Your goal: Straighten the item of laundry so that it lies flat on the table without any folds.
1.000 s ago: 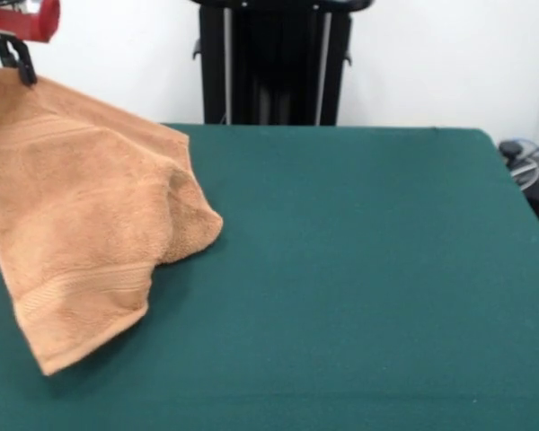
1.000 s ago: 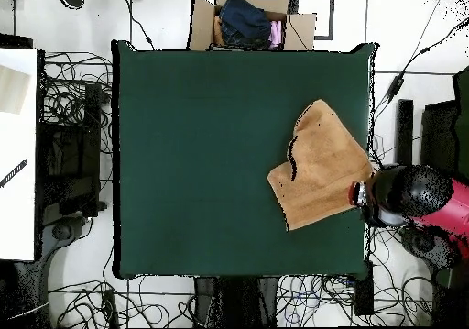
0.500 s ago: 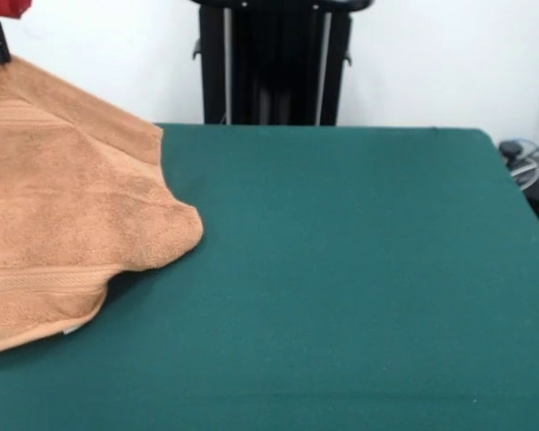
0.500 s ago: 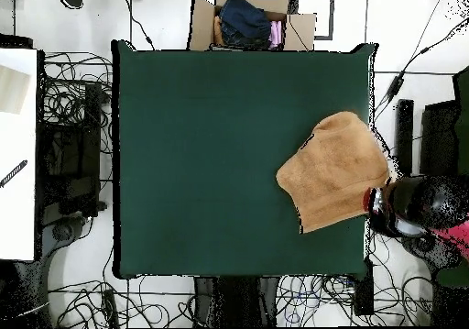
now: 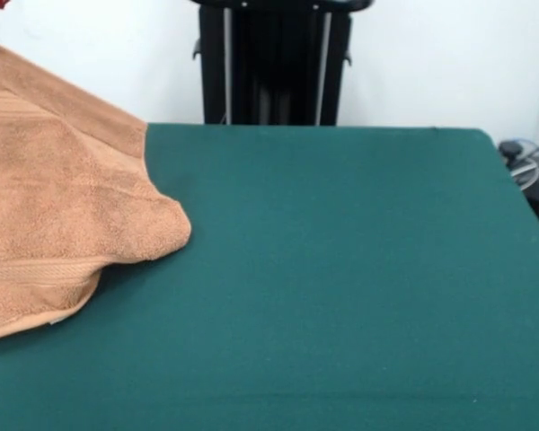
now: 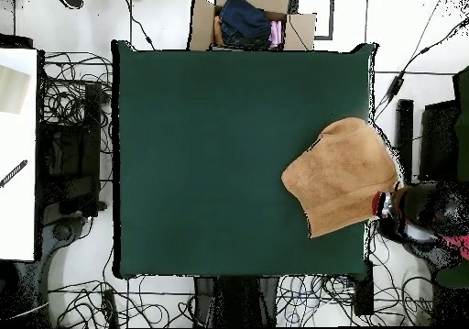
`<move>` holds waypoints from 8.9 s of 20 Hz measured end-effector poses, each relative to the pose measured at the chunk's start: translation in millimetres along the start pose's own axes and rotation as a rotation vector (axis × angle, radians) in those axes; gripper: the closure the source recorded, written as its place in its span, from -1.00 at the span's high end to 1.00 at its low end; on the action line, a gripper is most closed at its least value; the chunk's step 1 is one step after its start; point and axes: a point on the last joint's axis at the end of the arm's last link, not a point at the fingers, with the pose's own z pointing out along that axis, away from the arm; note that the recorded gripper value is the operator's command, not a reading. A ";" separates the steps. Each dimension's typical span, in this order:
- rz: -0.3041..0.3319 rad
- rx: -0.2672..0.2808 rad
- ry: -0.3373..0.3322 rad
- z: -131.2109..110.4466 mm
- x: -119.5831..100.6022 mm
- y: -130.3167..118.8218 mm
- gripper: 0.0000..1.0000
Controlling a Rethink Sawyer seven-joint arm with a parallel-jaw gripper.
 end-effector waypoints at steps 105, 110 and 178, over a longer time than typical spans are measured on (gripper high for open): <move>-0.256 0.206 0.098 -12.7 14.4 266.2 -1.00; -0.244 0.210 0.106 -7.9 16.4 273.9 -1.00; -0.072 0.366 0.079 47.3 -0.1 400.2 -1.00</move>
